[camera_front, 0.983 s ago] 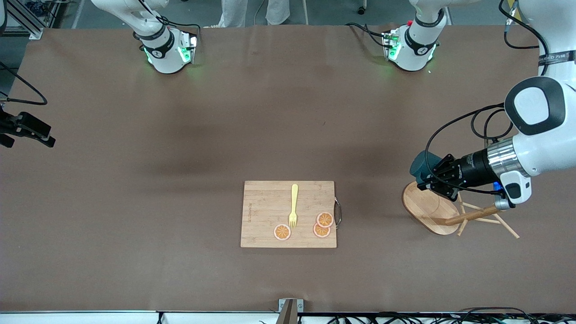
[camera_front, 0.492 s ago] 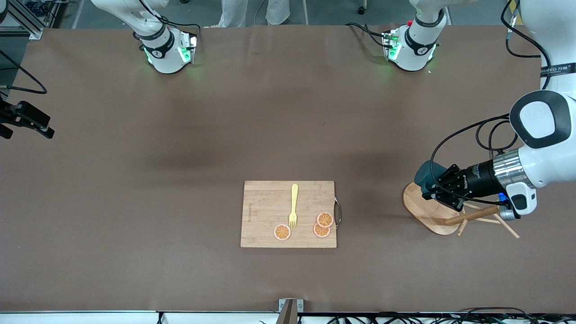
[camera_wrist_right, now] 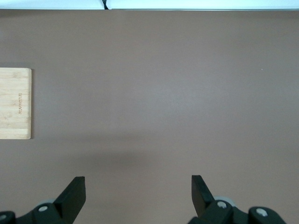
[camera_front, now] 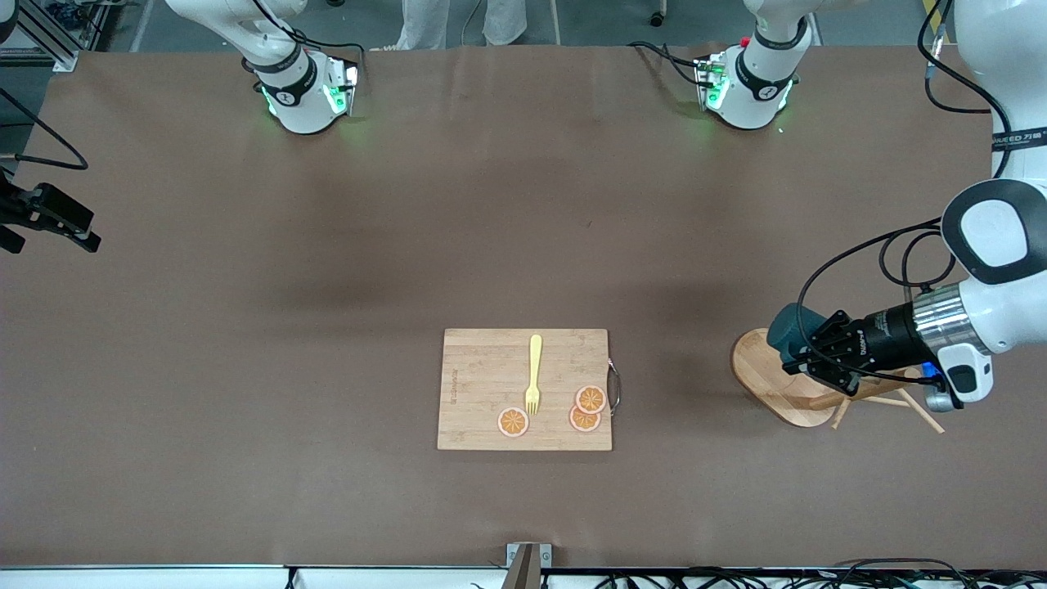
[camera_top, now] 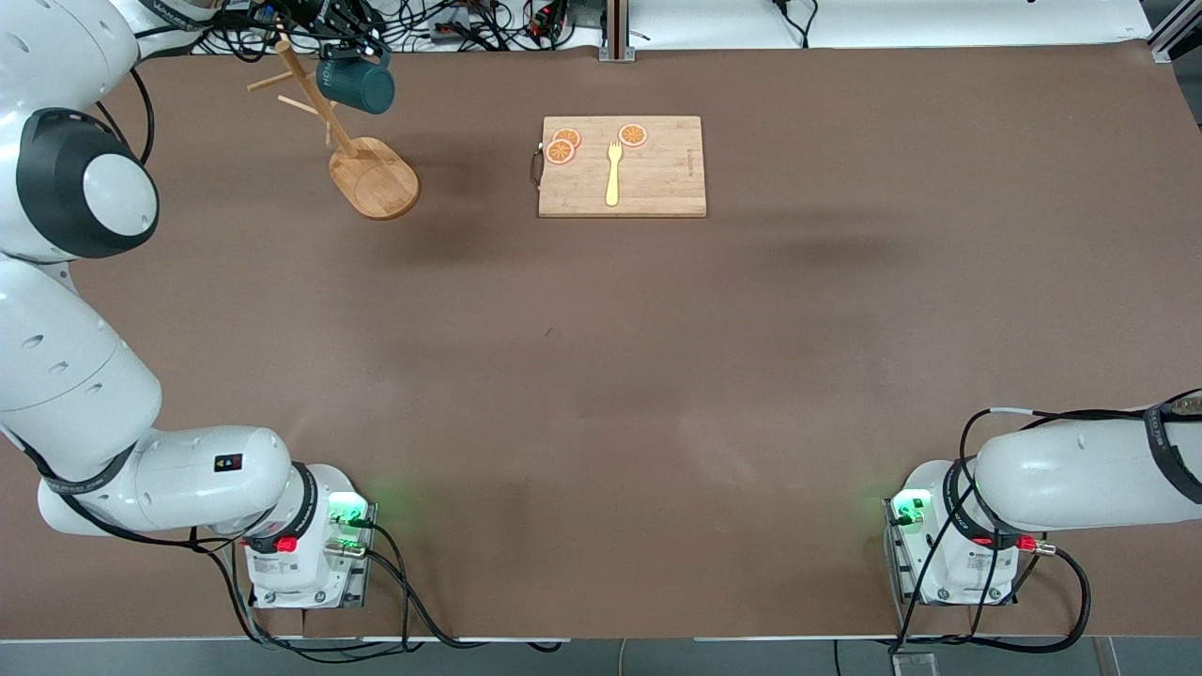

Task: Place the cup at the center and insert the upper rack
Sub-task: 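Hang the mug handle onto a peg of the wooden mug tree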

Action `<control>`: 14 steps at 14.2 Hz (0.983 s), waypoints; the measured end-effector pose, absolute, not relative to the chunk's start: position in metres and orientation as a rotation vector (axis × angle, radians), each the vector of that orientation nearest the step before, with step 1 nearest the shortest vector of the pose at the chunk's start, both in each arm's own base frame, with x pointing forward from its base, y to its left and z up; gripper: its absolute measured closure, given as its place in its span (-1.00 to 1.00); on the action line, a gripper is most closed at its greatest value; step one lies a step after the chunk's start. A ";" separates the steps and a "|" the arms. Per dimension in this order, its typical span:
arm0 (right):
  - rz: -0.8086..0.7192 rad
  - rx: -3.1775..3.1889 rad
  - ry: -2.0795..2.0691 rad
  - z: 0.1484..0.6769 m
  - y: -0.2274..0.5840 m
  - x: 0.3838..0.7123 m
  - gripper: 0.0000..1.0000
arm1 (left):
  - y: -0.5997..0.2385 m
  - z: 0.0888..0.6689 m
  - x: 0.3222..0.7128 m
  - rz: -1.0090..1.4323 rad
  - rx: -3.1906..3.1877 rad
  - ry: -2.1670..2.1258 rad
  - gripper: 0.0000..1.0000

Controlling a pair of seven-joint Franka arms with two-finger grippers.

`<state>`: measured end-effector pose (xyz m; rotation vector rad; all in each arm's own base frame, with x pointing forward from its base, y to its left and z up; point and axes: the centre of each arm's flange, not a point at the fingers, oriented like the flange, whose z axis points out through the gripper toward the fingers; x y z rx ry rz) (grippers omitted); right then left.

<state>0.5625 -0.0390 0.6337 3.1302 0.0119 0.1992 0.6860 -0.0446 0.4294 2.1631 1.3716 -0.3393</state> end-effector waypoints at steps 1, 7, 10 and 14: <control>0.202 3.130 0.015 0.634 -0.038 0.563 -1.00 | -0.042 0.428 0.686 -0.338 2.163 1.371 0.89; 0.207 3.129 0.007 0.635 -0.040 0.563 -1.00 | -0.027 0.415 0.692 -0.334 2.170 1.355 0.89; 0.208 3.129 -0.001 0.635 -0.041 0.563 -1.00 | -0.016 0.416 0.698 -0.317 2.157 1.365 0.89; 0.210 3.129 -0.001 0.635 -0.041 0.563 -1.00 | -0.002 0.418 0.702 -0.299 2.141 1.377 0.89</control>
